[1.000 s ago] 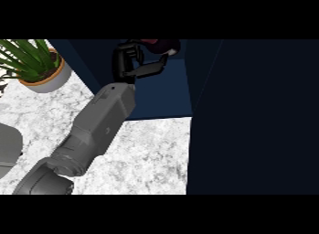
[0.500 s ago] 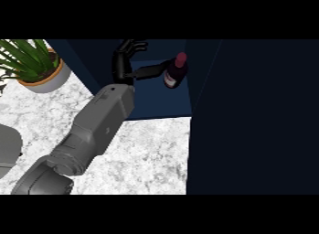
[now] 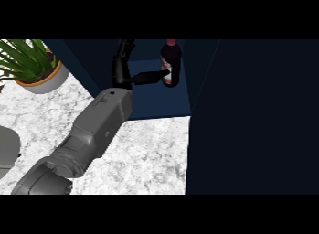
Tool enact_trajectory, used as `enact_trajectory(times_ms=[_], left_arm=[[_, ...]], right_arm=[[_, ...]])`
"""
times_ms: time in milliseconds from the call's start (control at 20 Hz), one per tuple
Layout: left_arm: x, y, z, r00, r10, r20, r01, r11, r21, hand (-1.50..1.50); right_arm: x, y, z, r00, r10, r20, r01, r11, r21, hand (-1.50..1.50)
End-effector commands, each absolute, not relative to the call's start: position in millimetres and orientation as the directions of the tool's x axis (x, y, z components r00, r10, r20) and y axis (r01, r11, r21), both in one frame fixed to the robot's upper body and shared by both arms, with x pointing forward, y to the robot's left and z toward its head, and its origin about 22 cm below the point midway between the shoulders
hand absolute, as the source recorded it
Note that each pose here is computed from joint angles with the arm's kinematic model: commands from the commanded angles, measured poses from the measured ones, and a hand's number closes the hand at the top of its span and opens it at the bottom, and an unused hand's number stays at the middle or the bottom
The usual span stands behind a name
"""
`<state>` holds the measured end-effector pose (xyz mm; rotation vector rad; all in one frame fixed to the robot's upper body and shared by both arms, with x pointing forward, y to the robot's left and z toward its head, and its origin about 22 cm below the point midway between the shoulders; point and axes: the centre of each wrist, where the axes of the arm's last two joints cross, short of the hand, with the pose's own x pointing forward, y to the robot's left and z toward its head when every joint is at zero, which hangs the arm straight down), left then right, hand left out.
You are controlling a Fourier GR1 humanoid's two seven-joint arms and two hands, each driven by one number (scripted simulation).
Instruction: Pick up the wine, place it into the cabinet and close the cabinet
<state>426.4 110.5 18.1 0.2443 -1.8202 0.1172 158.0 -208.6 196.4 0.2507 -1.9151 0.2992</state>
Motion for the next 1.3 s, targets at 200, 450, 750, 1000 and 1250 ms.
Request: enact_trajectory(times_ms=[200, 450, 750, 1000, 1250], left_arm=[[415, 137, -9, -0.226, -0.106, 0.968, -0.285, 0.958, 0.038, -1.50], [414, 123, -7, -0.258, -0.092, 0.962, -0.274, 0.962, 0.018, -1.50], [413, 125, -10, -0.283, -0.060, 0.957, -0.215, 0.977, -0.002, -1.50], [412, 120, -10, -0.288, -0.056, 0.956, -0.186, 0.983, 0.002, -1.50], [409, 123, -16, -0.298, -0.012, 0.954, -0.132, 0.991, -0.029, -1.50]], right_arm=[[156, -212, 193, -0.352, -0.065, 0.934, -0.342, 0.938, -0.064, -1.50], [145, -213, 197, -0.369, -0.053, 0.928, -0.353, 0.931, -0.087, -1.50], [145, -209, 206, -0.372, -0.062, 0.926, -0.363, 0.928, -0.083, -1.50], [150, -219, 198, -0.364, -0.069, 0.929, -0.364, 0.929, -0.073, -1.50], [163, -203, 190, -0.362, -0.073, 0.929, -0.360, 0.930, -0.068, -1.50]])
